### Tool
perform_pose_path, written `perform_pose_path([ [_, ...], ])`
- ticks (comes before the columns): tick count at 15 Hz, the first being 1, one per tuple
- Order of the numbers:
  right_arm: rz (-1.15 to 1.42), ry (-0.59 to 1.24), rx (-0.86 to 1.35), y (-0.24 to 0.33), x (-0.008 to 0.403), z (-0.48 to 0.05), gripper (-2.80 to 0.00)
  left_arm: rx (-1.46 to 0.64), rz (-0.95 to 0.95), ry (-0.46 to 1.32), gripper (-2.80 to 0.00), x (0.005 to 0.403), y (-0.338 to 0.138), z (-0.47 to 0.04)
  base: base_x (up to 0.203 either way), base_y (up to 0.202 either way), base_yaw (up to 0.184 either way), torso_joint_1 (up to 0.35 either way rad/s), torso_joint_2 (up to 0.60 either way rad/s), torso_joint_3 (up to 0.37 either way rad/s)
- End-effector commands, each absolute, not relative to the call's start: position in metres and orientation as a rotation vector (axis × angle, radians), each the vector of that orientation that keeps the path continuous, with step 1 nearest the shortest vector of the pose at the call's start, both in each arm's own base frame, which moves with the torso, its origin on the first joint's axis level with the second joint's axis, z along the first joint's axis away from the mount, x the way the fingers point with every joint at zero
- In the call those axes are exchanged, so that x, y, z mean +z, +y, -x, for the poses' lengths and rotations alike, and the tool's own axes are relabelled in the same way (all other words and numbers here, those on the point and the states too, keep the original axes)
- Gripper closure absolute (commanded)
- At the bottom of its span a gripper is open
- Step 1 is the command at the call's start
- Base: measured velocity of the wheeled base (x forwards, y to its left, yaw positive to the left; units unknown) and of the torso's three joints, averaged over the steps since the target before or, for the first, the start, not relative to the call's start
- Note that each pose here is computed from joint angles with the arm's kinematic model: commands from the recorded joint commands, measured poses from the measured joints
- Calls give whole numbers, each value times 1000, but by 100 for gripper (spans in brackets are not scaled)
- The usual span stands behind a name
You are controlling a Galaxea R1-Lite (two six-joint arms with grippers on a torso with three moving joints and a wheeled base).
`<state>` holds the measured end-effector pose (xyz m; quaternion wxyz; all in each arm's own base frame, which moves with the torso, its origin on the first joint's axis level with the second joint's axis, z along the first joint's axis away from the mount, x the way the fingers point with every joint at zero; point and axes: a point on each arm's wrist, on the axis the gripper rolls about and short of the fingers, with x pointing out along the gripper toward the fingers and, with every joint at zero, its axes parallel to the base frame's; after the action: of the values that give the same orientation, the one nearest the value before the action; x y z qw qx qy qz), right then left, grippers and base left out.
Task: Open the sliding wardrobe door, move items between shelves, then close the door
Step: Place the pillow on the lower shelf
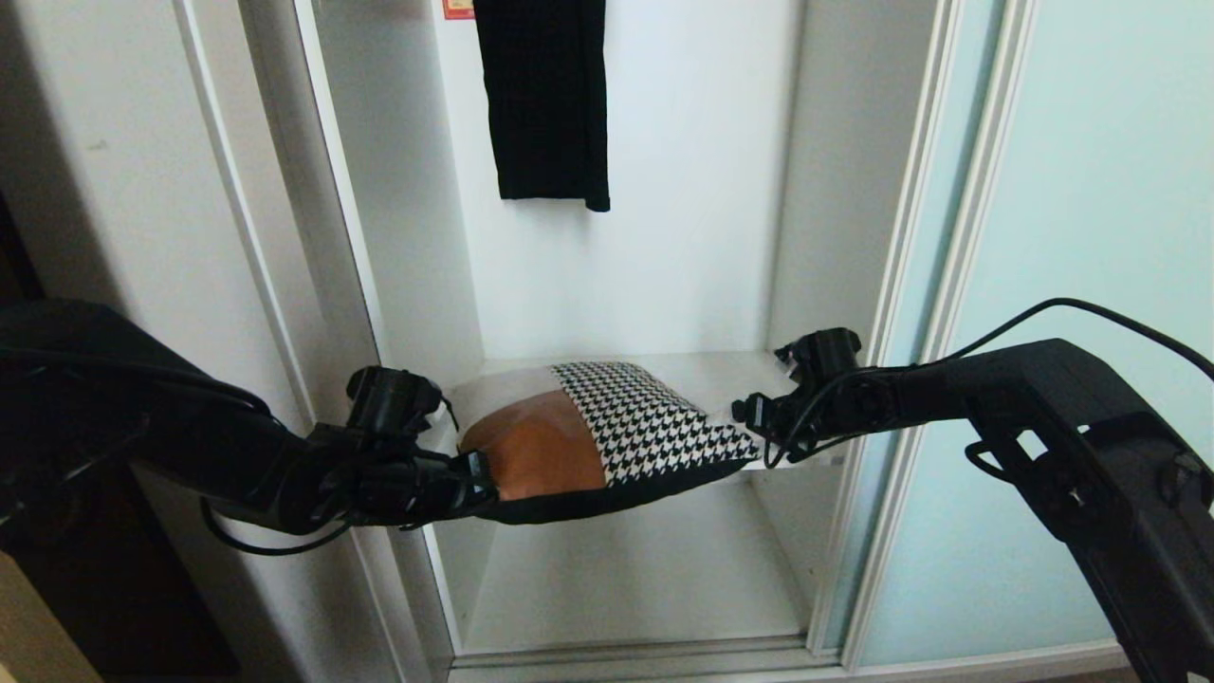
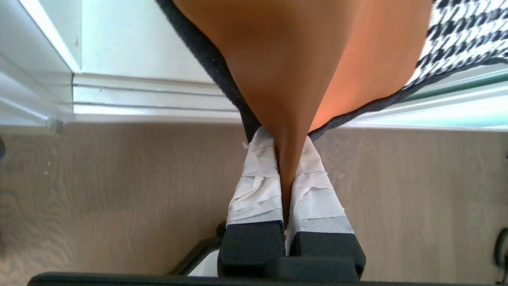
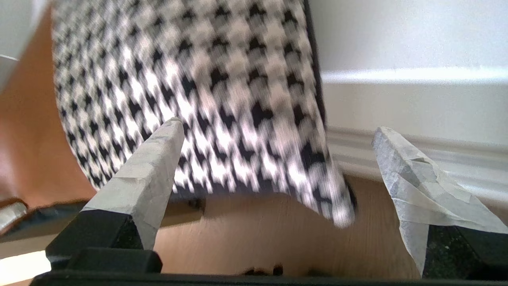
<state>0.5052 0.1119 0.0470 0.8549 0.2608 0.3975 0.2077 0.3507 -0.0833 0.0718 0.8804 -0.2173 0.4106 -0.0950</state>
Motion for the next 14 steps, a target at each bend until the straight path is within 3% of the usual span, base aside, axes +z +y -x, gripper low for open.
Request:
perform_pose_path([
  [1, -549, 834, 441, 112, 40, -507, -280, -196, 453, 869, 0, 68, -83, -349, 0, 0, 0, 0, 0, 0],
  [8, -552, 855, 437, 112, 42, -505, -280, -198, 463, 850, 0, 70, -84, -355, 0, 0, 0, 0, 0, 0],
  [9, -551, 855, 438, 113, 41, -505, 0, -197, 464, 853, 0, 69, -84, -355, 0, 0, 0, 0, 0, 0],
  [14, -551, 856, 457, 116, 37, -505, 0, -195, 464, 859, 0, 67, -84, -355, 0, 0, 0, 0, 0, 0],
])
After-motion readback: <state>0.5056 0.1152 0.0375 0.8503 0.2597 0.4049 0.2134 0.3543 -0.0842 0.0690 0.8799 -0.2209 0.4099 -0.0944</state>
